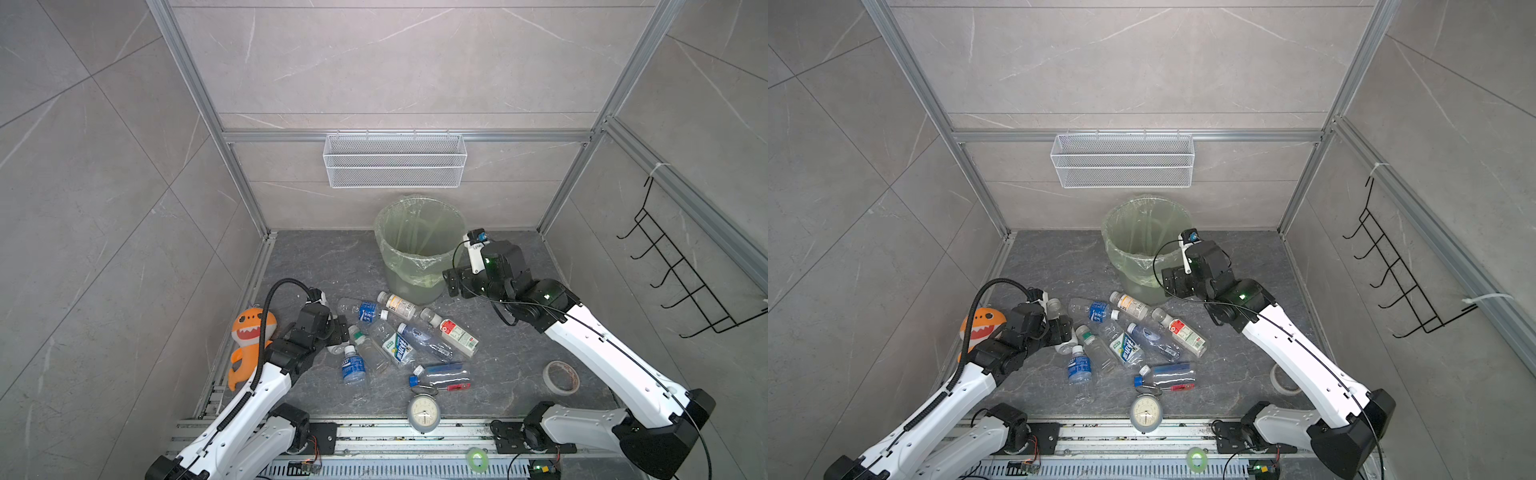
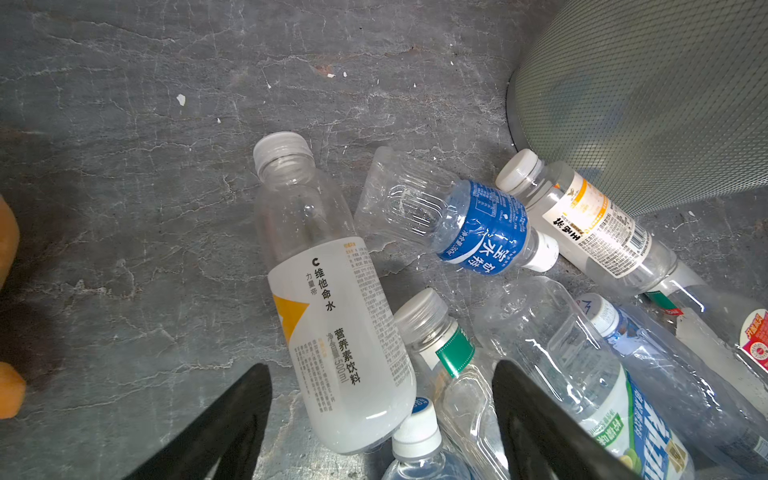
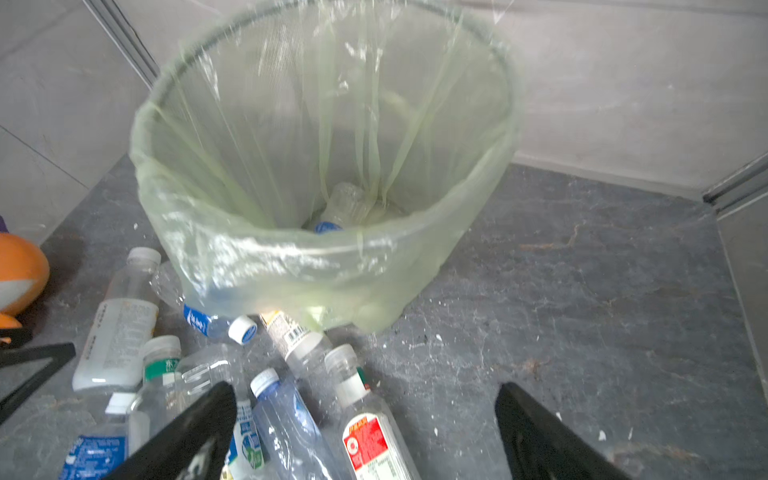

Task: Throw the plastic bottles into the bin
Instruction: 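Lower the left gripper onto the vitamin water bottle while the right returns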

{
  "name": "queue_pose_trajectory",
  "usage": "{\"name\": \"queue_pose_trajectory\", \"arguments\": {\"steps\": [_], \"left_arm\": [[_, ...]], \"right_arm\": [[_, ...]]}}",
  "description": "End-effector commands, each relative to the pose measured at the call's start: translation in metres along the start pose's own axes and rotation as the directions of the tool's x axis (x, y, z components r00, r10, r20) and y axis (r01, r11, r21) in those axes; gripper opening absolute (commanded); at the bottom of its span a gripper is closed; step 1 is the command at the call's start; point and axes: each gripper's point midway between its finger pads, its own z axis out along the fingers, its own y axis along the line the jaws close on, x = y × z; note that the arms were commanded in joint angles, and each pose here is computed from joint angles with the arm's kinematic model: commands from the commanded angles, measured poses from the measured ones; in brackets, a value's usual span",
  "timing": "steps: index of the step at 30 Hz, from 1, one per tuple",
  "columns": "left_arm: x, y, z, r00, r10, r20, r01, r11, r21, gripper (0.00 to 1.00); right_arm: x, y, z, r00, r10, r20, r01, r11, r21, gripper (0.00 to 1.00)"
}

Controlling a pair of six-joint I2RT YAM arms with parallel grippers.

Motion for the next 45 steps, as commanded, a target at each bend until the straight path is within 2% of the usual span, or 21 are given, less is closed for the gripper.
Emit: {"name": "queue_pose_trajectory", "arguments": {"steps": [1, 6, 18, 24, 32, 38, 45], "left_arm": [[0.003, 0.002, 0.002, 1.000, 0.008, -0.010, -0.009, 1.000, -0.017, 0.86], [0.005, -0.006, 0.006, 0.999, 0.017, -0.031, -0.016, 1.000, 0.020, 0.86], [0.008, 0.022, 0.024, 0.996, -0.056, -0.063, 0.045, 0.984, -0.174, 0.86], [0.012, 0.027, 0.040, 0.991, -0.105, -0.087, 0.082, 0.969, -0.235, 0.95], [0.005, 0.027, 0.058, 0.989, -0.126, -0.078, 0.106, 0.968, -0.229, 0.95], [0.004, 0.041, 0.069, 0.978, -0.193, -0.081, 0.170, 0.958, -0.229, 0.95], [0.003, 0.041, 0.080, 0.976, -0.180, -0.123, 0.150, 0.963, -0.224, 0.93]], "right_arm": [[0.036, 0.001, 0.005, 0.995, -0.014, -0.098, 0.012, 1.000, -0.021, 0.99], [0.075, 0.002, 0.016, 0.980, -0.020, -0.197, 0.013, 0.999, -0.037, 0.99], [0.126, 0.001, 0.046, 0.946, -0.009, -0.325, 0.005, 1.000, -0.012, 0.99], [0.131, 0.001, 0.049, 0.948, 0.011, -0.319, -0.015, 1.000, -0.011, 0.99], [0.134, -0.001, 0.047, 0.950, 0.035, -0.311, -0.037, 0.999, -0.002, 0.99], [0.139, -0.001, 0.048, 0.947, 0.041, -0.318, -0.044, 0.999, -0.002, 0.98], [0.144, 0.001, 0.054, 0.942, 0.053, -0.332, -0.057, 0.998, -0.003, 0.97]]}}
